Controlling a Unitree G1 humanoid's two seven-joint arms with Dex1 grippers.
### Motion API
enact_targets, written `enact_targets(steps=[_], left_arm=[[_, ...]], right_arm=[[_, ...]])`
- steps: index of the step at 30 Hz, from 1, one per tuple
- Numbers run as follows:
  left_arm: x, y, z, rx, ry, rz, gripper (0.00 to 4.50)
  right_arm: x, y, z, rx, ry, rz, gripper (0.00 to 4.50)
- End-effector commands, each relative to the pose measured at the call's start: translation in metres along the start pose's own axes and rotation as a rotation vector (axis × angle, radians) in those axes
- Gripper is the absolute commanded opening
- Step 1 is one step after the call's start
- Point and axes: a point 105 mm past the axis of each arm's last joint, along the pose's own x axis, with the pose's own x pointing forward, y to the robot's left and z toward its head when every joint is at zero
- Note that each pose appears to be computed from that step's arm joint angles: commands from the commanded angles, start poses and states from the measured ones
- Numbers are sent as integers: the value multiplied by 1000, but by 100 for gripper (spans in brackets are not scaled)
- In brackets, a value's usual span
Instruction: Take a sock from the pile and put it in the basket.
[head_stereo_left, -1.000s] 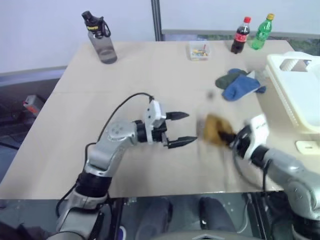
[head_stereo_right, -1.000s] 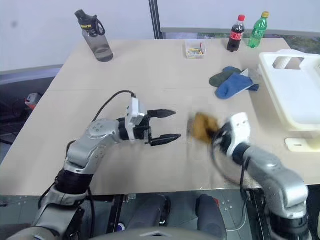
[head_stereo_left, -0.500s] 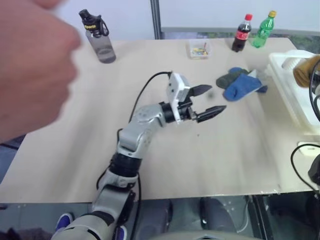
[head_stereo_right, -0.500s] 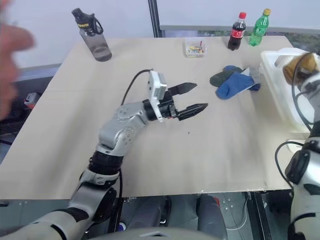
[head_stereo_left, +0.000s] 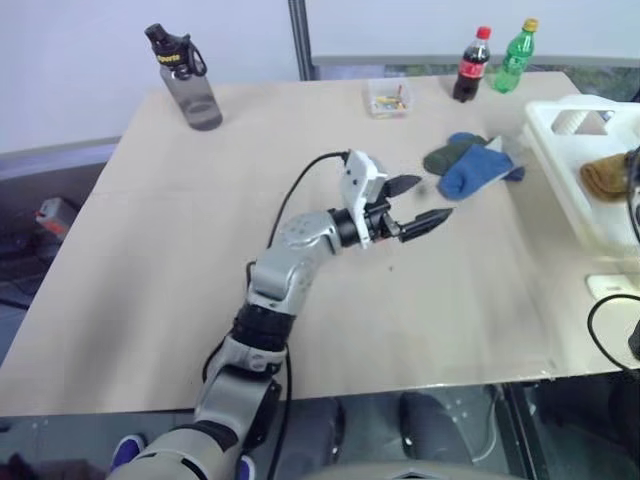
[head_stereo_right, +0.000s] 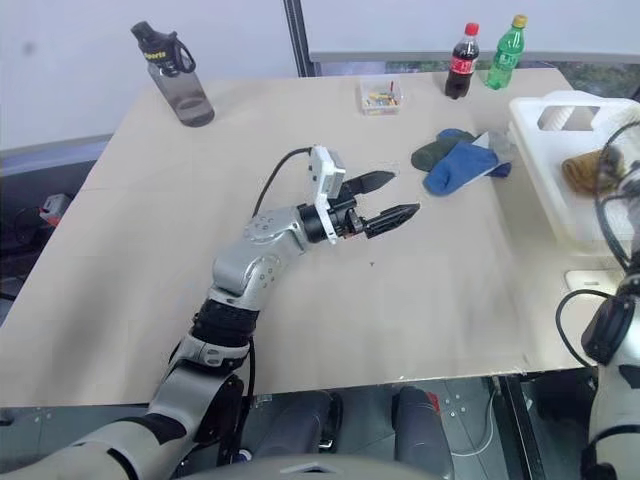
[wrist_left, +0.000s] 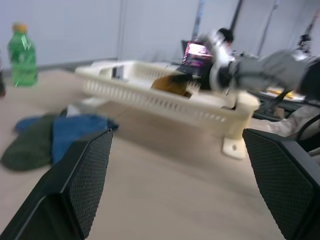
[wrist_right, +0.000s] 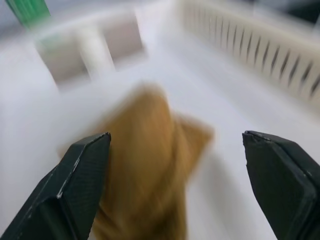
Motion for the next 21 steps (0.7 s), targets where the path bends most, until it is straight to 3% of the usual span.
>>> enact_targets(steps=[1, 4, 8, 12, 15, 21], left_arm=[[-8, 12, 10, 21, -5, 10, 450], [-22, 25, 7, 62, 31, 31, 450], [-62, 41, 5, 96, 102, 68, 450], [-111, 40, 4, 113, 188, 83, 450], [-134, 33, 2, 101, 232, 89, 450], [-158, 23, 1, 60, 282, 103, 450]], right_arm=[[-34, 36, 35, -140, -144, 145, 448], [-80, 80, 21, -415, -163, 342, 448], [-145, 121, -33, -500, -72, 572, 448], [-200, 128, -87, -518, 83, 675, 448], [-219, 126, -101, -528, 138, 707, 448], [-218, 126, -101, -542, 140, 735, 448]])
